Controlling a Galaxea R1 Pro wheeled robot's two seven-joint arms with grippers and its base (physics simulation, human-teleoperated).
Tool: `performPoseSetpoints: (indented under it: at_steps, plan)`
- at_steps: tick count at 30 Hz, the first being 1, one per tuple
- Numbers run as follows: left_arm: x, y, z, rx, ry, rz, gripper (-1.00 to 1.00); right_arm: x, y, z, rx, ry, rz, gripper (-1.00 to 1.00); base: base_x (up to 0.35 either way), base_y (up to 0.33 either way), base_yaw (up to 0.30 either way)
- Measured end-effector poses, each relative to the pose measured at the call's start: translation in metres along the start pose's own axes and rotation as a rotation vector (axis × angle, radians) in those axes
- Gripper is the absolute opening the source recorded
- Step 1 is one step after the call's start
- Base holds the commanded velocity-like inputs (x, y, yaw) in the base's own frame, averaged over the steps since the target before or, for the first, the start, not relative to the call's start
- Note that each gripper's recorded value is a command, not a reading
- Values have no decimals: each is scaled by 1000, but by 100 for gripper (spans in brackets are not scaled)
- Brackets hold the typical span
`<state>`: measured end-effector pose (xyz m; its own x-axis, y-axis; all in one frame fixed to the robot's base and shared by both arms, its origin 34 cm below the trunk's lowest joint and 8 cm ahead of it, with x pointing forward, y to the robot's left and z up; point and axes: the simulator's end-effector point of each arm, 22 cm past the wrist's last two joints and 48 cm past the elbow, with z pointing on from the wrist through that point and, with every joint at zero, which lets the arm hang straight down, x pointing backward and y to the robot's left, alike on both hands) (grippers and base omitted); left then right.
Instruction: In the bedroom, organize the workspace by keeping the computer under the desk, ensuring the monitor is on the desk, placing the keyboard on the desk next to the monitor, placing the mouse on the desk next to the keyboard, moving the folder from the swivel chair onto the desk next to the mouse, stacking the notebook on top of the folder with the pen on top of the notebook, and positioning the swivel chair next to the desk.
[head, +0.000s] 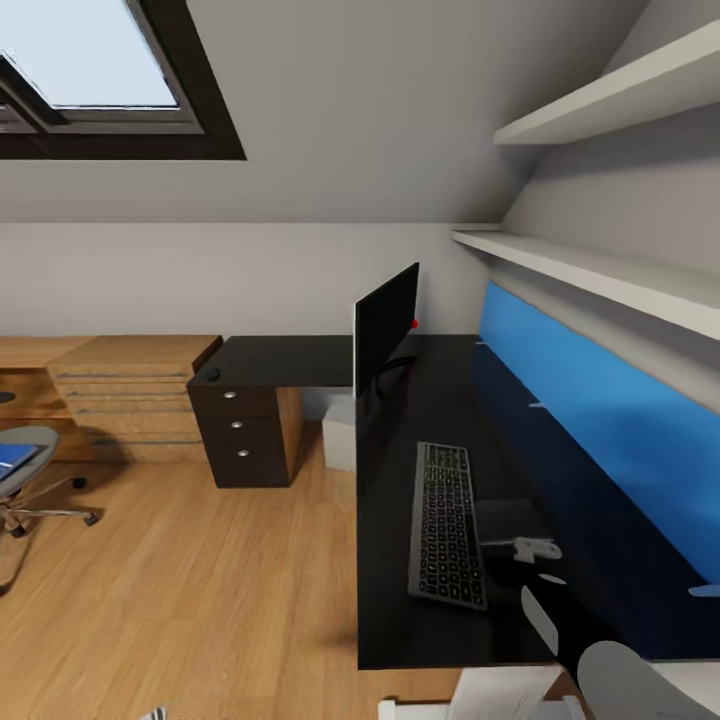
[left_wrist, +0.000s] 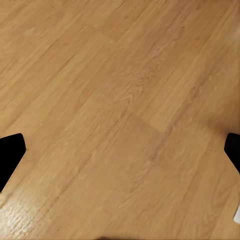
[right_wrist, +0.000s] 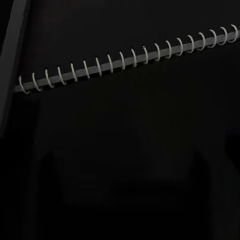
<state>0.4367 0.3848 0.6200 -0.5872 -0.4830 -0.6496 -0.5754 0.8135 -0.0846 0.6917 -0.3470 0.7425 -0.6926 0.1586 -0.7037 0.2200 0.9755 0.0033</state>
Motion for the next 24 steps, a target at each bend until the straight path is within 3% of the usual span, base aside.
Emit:
performPoseSetpoints:
  at_steps: [15, 24]
  plan:
    - [1, 0, 0, -1, 2, 0, 100, 0, 1, 0, -1, 0, -2, 100, 0, 6, 242]
    - [1, 0, 0, -1, 2, 1, 100, 0, 0, 0, -1, 0, -3, 100, 0, 0, 42]
